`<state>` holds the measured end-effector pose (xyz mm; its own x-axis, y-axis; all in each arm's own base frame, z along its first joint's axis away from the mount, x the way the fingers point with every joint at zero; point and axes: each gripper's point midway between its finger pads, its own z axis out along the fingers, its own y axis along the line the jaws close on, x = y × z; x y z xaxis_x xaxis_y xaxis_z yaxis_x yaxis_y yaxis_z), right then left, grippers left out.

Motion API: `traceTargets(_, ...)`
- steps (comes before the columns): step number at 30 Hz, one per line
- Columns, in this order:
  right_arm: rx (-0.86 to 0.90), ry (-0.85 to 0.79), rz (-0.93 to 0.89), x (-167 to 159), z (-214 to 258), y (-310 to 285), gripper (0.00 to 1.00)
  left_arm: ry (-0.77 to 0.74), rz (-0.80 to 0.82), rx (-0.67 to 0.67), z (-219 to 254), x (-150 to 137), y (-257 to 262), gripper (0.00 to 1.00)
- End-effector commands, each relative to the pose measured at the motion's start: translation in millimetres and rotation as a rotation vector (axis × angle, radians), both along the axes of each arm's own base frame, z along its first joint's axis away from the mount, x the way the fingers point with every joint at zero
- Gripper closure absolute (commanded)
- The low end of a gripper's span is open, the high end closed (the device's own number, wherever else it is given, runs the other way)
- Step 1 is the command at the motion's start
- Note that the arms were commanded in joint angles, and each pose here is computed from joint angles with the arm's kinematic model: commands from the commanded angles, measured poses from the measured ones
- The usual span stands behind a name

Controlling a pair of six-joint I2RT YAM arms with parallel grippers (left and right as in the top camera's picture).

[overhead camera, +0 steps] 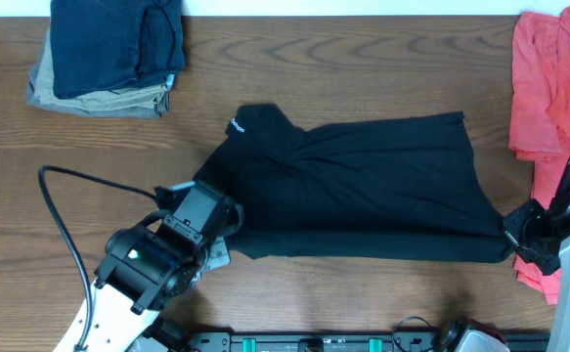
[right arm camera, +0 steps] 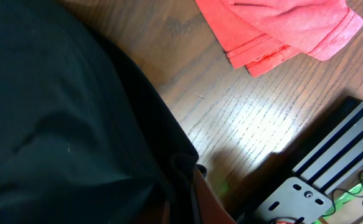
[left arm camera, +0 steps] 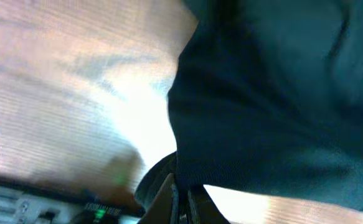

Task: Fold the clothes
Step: 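Fold the t-shirt's bottom half up with the left gripper toward the top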

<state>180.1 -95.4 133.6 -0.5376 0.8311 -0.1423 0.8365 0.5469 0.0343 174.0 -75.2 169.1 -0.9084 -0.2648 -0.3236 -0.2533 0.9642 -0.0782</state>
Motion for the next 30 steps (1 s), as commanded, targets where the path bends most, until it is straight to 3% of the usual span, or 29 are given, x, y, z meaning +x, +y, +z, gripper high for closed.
traceTargets(1, -0.034, -0.012, -0.008, 2.9, 4.7, -6.6, 0.98, -0.063, 0.020, 0.035, 6.6, 17.1, 3.0, 0.94)
traceTargets(14, -0.055, -0.227, 0.010, 54.1, 13.8, -16.6, 0.99, -0.118, 0.065, 0.183, -28.2, 85.2, -10.5, 0.94)
traceTargets(21, -0.051, -0.223, 0.046, 71.4, 2.9, -15.0, 0.99, -0.193, 0.104, 0.296, -49.0, 125.7, -11.5, 0.94)
traceTargets(30, -0.051, -0.176, 0.086, 99.0, -28.6, -16.5, 0.99, -0.272, 0.074, 0.338, -66.5, 162.8, -24.5, 0.94)
